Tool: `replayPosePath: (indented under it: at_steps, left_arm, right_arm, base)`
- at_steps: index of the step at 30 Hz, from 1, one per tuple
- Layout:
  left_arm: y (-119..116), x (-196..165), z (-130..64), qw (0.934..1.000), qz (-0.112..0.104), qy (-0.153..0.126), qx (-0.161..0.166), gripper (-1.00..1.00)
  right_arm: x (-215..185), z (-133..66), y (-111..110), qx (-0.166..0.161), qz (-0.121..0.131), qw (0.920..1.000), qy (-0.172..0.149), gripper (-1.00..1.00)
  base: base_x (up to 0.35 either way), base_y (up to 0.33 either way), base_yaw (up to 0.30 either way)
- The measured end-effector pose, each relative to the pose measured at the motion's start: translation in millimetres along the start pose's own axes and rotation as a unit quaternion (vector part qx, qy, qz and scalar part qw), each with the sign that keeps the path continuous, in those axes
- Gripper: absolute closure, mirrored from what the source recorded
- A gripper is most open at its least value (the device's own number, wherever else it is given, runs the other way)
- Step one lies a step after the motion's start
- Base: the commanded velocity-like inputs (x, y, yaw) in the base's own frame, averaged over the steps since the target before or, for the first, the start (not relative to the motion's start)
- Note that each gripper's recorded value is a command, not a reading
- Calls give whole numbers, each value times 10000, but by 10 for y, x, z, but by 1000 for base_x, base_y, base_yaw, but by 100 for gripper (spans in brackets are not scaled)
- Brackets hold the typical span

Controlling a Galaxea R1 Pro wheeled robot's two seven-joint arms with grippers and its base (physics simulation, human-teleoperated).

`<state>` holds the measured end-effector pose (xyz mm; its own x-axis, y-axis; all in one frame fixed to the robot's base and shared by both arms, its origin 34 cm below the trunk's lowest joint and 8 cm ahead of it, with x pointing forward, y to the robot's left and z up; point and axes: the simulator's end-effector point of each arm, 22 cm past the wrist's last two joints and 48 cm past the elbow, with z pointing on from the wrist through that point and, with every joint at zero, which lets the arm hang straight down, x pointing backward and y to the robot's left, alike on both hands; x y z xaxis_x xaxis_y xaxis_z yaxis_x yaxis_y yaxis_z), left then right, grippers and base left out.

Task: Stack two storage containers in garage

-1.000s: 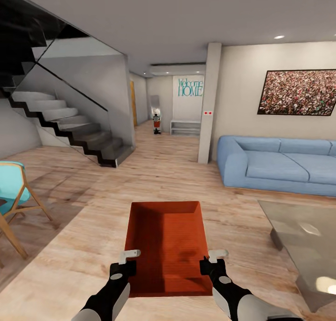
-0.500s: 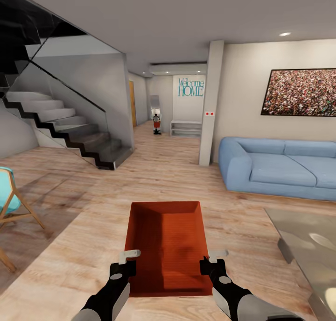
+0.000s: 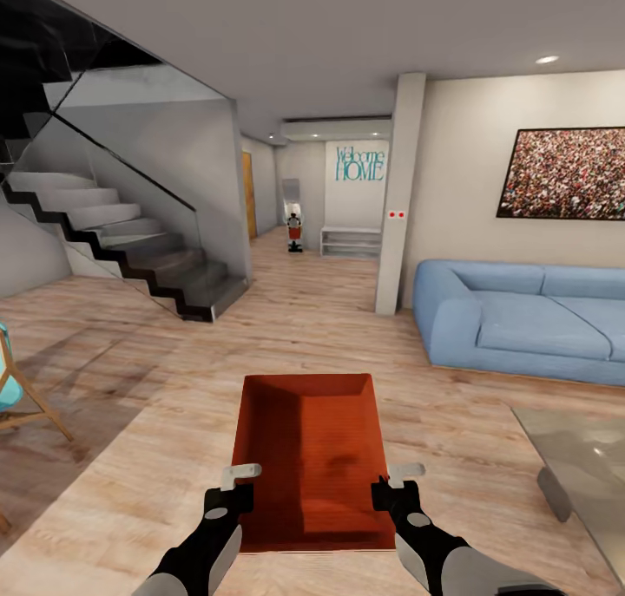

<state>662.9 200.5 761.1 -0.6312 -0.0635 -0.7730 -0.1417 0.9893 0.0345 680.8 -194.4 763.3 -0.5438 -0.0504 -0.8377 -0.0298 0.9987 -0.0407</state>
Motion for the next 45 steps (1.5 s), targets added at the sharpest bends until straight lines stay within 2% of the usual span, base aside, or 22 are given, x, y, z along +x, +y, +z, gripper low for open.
replayPosePath:
  at_steps: [45]
  left_arm:
    - [0, 1, 0, 10000, -1, 2, 1, 100]
  right_arm:
    - [2, -1, 0, 0, 1, 10000, 1, 100]
  base:
    - [321, 0, 0]
